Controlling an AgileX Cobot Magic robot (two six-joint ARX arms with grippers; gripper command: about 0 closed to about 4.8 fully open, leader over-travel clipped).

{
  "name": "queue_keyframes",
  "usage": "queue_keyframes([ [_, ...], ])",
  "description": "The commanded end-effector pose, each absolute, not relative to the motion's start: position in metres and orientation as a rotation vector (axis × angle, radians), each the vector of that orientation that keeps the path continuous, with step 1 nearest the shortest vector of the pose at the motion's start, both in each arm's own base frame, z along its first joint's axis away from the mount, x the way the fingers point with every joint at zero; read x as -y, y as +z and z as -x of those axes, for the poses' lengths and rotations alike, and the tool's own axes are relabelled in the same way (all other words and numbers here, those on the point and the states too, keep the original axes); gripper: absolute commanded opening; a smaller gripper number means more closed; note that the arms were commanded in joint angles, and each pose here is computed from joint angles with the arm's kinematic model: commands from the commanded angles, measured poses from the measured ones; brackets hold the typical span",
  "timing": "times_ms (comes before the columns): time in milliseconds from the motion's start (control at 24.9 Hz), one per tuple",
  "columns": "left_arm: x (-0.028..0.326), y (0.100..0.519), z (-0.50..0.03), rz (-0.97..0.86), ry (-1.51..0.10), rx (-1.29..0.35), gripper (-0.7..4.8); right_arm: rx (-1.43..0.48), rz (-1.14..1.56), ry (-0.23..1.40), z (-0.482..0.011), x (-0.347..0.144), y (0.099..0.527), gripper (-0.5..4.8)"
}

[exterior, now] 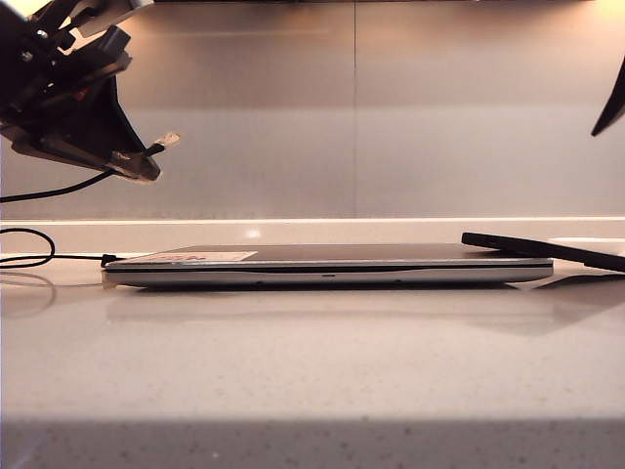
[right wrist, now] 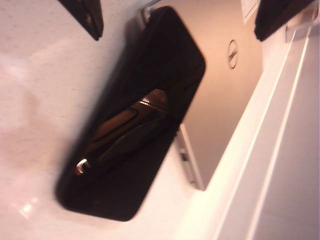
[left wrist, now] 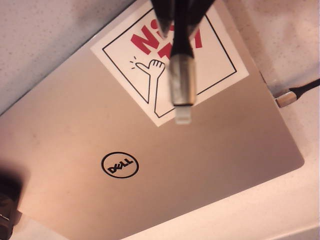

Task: Pick up the charging cable and the phone, plug the charging cable into the charging port on the phone, and finally place them back on the table.

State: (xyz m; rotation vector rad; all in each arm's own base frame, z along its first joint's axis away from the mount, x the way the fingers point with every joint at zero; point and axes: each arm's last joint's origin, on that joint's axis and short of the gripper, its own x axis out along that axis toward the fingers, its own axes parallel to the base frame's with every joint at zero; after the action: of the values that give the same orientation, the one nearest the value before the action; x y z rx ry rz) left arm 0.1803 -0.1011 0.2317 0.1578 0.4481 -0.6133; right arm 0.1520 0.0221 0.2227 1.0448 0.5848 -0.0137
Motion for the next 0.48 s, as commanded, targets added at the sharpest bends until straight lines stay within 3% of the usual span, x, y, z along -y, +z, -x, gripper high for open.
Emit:
queue_keyframes([
  [40,0.102,0.235,-0.181,-0.153,-0.618,-0.427,-0.07,-0.619,-1.096,-0.021,-0.156,-0.021,0.220,4.10],
  [482,0.102,0.235,-0.181,-0.153,-0.618,-0.427,-0.07,-0.715,-1.111,-0.008,-0.186,-0.025,0.199,4.09],
])
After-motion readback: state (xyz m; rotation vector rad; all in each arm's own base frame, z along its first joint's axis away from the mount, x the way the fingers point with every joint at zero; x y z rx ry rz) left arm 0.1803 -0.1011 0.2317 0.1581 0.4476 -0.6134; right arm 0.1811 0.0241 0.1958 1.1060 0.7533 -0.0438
